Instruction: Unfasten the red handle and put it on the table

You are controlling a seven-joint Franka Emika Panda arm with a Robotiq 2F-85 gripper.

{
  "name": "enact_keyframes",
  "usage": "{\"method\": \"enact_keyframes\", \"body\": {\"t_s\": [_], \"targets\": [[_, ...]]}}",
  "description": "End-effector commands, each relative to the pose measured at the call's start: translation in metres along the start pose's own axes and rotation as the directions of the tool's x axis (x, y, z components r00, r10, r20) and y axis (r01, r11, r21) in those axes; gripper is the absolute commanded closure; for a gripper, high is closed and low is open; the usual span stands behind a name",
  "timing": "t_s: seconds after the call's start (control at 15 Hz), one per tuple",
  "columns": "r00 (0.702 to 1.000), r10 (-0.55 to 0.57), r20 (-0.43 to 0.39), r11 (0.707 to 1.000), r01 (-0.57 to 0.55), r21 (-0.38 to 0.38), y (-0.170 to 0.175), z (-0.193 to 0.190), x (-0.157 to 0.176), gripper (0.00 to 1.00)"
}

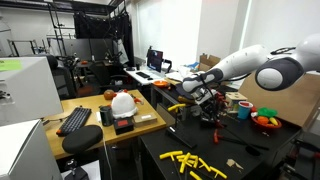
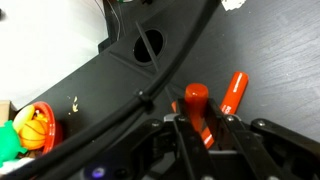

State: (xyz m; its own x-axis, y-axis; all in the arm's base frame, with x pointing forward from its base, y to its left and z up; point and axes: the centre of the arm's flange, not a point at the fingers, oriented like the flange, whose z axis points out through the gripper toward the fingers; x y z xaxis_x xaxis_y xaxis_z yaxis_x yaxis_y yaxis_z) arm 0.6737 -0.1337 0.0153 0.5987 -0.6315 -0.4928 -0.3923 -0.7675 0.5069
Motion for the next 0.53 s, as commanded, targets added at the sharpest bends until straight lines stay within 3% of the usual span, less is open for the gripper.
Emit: {"method": "enact_keyframes", "body": {"t_s": [0.0, 0.47], "targets": [[1.0, -0.003, -0.005, 0.998, 0.003, -0.06, -0.0055, -0.0123, 0.0135, 0.94], [1.0, -0.001, -0.031, 0.996, -0.002, -0.087, -0.0091, -0.0155, 0.0131, 0.94]]}}
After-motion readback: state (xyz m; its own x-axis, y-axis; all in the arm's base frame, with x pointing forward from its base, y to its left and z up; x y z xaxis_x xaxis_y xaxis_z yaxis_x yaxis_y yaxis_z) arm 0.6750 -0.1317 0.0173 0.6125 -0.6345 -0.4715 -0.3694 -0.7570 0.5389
